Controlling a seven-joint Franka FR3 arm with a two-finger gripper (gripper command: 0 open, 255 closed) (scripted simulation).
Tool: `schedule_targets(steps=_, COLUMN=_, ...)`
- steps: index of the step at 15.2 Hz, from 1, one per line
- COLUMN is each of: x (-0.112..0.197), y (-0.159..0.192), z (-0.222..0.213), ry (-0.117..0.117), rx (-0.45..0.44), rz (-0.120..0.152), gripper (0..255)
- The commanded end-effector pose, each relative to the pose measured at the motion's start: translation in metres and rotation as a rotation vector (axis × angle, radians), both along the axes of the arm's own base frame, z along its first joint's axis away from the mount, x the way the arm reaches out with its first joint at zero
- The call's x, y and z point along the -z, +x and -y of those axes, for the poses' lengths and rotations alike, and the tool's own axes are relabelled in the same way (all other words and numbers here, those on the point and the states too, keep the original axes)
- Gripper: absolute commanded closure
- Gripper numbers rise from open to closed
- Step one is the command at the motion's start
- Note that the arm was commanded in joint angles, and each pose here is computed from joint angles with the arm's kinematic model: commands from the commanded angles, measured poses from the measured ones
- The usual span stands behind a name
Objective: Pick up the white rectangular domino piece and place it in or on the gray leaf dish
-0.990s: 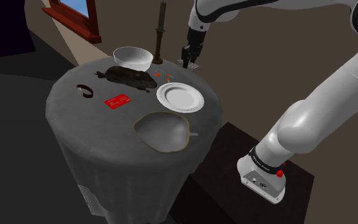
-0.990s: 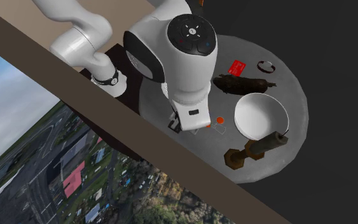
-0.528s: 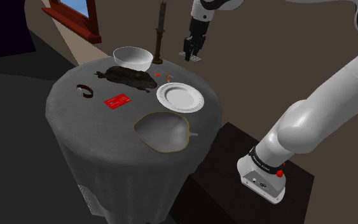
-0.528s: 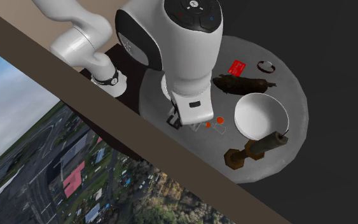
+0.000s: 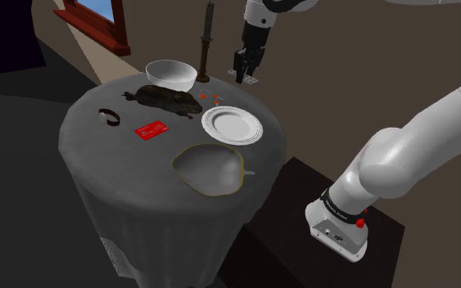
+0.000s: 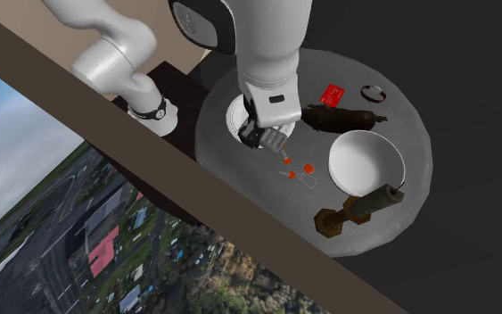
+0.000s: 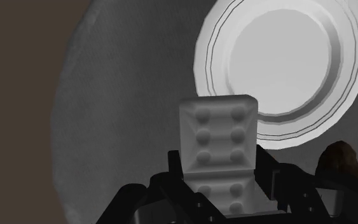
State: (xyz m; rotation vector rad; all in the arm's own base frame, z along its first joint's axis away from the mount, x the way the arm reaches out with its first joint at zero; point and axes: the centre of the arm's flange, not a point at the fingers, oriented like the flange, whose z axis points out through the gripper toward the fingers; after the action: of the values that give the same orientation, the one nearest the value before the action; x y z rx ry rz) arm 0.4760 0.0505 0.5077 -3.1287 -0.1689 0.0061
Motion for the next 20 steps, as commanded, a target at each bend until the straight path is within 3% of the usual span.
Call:
schedule_targets(steps=1, x=0.0, y=-0.013, z=-0.021, ry=0.0, rx=0.001, rz=0.0, gripper=255)
schedule_targets(steps=20, x=-0.003, y=-0.151, z=-0.23, ry=0.0, rx=0.001, rz=0.0, gripper=255)
